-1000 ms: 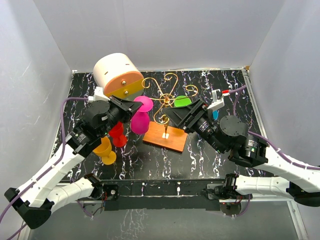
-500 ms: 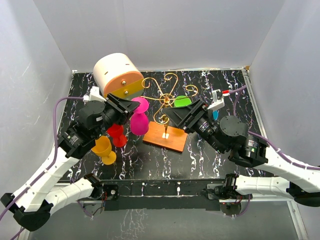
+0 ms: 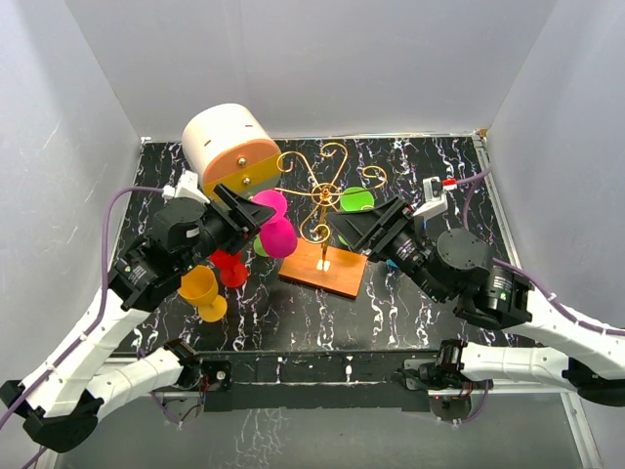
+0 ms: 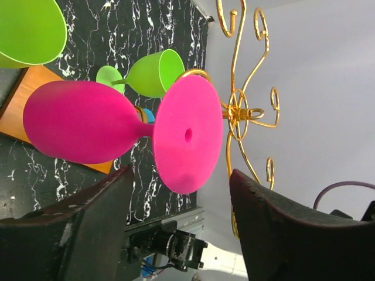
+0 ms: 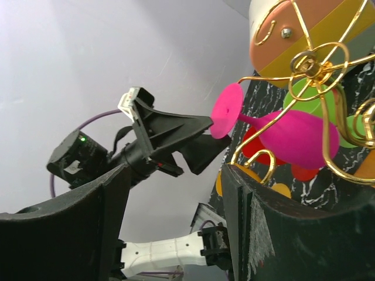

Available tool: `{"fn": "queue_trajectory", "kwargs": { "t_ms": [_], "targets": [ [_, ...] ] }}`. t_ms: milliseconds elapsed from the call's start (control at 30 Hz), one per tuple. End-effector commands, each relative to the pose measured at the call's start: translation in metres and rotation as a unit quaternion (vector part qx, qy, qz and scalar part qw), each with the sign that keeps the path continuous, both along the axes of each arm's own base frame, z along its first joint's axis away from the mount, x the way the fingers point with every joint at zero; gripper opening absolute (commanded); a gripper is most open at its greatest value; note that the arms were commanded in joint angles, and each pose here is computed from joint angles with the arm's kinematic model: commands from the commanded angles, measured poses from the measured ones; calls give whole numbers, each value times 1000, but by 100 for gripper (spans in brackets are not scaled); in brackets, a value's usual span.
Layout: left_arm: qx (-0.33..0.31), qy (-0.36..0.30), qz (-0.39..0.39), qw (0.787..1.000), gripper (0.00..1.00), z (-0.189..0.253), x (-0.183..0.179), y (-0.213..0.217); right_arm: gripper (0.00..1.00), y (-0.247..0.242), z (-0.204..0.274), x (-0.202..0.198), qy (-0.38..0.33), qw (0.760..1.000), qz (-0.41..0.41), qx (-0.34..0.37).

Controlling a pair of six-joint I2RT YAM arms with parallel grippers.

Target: Place the wine glass upside down on the wine glass rack

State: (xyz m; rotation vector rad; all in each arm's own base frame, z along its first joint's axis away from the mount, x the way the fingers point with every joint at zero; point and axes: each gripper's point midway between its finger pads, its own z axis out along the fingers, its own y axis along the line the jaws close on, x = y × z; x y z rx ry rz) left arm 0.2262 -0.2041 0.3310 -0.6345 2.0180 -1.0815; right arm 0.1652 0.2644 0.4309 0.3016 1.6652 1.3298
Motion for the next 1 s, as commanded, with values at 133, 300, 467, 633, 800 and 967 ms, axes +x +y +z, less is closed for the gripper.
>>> {"fn": "queue_trajectory", "kwargs": {
  "t_ms": [133,300,467,633,800,967],
  "targets": [
    [49,-150,-132,979,72,68,-38,-2,64,-44,25,-3,-64,995,-32,-64],
    [98,-213,-211,949,72,84,-58,-5,65,-79,18,1,-60,986,-77,-133],
    [142,-239,-220,935,72,85,-55,0,64,-108,-14,15,-19,960,-148,-237],
    [169,-248,-214,930,72,82,-48,3,53,-132,-53,27,30,913,-223,-340],
    [184,-252,-202,928,72,80,-41,6,52,-141,-79,33,49,880,-265,-391],
    [187,-259,-195,927,73,84,-39,7,55,-150,-93,50,69,854,-296,-421]
  ]
}}
